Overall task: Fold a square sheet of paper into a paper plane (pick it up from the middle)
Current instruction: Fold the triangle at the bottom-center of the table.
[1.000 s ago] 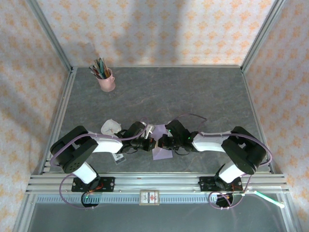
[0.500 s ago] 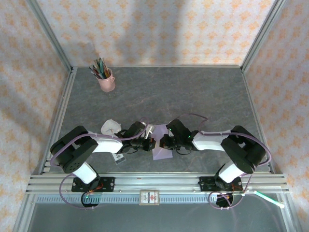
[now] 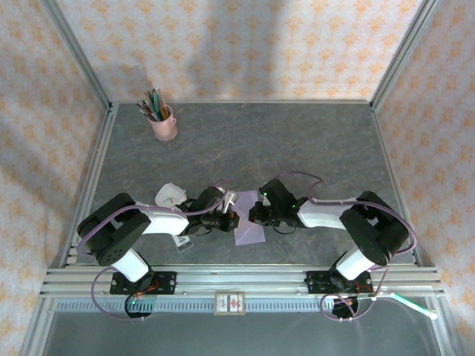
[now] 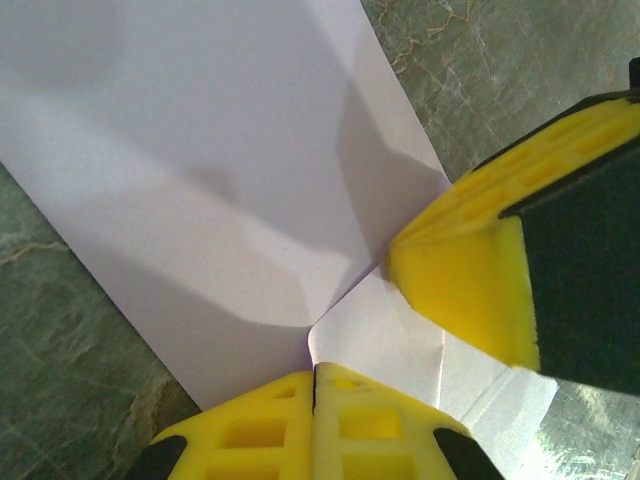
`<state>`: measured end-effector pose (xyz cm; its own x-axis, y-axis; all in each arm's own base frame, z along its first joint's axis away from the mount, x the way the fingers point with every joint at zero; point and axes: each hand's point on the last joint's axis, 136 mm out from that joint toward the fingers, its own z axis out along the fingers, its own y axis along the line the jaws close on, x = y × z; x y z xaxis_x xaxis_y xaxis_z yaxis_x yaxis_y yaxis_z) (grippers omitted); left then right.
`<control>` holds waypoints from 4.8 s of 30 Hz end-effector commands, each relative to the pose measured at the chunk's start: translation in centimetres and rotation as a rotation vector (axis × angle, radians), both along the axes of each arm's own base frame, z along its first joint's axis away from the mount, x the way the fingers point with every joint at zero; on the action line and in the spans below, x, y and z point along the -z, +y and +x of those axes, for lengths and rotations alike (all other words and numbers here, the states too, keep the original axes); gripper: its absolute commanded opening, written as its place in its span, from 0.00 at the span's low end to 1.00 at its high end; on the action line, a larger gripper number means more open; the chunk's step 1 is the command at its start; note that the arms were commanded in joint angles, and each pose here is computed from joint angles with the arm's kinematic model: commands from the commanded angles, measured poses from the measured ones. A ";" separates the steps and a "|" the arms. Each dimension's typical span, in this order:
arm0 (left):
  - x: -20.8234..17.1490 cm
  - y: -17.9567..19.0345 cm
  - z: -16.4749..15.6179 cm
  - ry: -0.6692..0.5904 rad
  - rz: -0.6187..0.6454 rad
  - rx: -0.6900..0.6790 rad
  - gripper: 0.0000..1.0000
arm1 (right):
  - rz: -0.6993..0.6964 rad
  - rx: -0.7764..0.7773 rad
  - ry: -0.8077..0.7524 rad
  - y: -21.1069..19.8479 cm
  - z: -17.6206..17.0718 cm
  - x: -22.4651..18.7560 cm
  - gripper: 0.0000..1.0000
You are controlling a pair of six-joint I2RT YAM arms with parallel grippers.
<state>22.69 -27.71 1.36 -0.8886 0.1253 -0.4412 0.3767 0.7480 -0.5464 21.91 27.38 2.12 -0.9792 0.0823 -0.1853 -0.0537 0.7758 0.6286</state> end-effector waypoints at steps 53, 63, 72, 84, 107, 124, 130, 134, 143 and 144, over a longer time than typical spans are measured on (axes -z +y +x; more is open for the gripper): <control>6.0 4.6 -3.3 0.160 0.228 -0.014 0.00 | 0.012 -0.049 -0.028 0.5 -2.0 0.2 0.00; 6.2 4.7 -3.4 0.162 0.235 -0.012 0.00 | -0.031 -0.001 -0.008 -1.6 -0.8 1.4 0.00; 6.2 4.7 -3.5 0.165 0.238 -0.010 0.00 | -0.075 0.059 0.015 -3.2 0.3 2.0 0.00; 6.2 4.7 -3.5 0.167 0.238 -0.010 0.00 | -0.143 0.146 0.057 -5.5 1.6 3.2 0.00; 4.7 3.3 -2.1 0.134 0.198 -0.008 0.00 | -0.045 0.145 -0.131 -6.2 4.9 -3.4 0.00; 4.0 2.9 -0.8 0.122 0.201 -0.017 0.00 | 0.020 -0.022 -0.070 -1.2 0.4 -0.9 0.00; 3.9 2.8 -0.8 0.121 0.197 -0.014 0.00 | -0.015 -0.017 -0.066 -1.6 0.5 -0.1 0.00; 3.7 2.8 -0.7 0.117 0.196 -0.017 0.00 | -0.046 -0.011 -0.053 -1.9 0.6 0.6 0.00; 1.8 1.9 1.0 0.068 0.175 -0.033 0.11 | -0.113 0.017 -0.016 -3.2 0.1 2.1 0.00; 1.2 1.7 1.4 0.055 0.173 -0.037 0.14 | -0.117 0.028 -0.012 -3.4 0.0 2.2 0.00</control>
<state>23.81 -28.26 1.60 -0.9017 0.1532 -0.4043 0.3641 0.7733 -0.5190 22.32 25.74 1.82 -0.9718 0.0640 -0.2269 -0.0906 0.7873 0.6098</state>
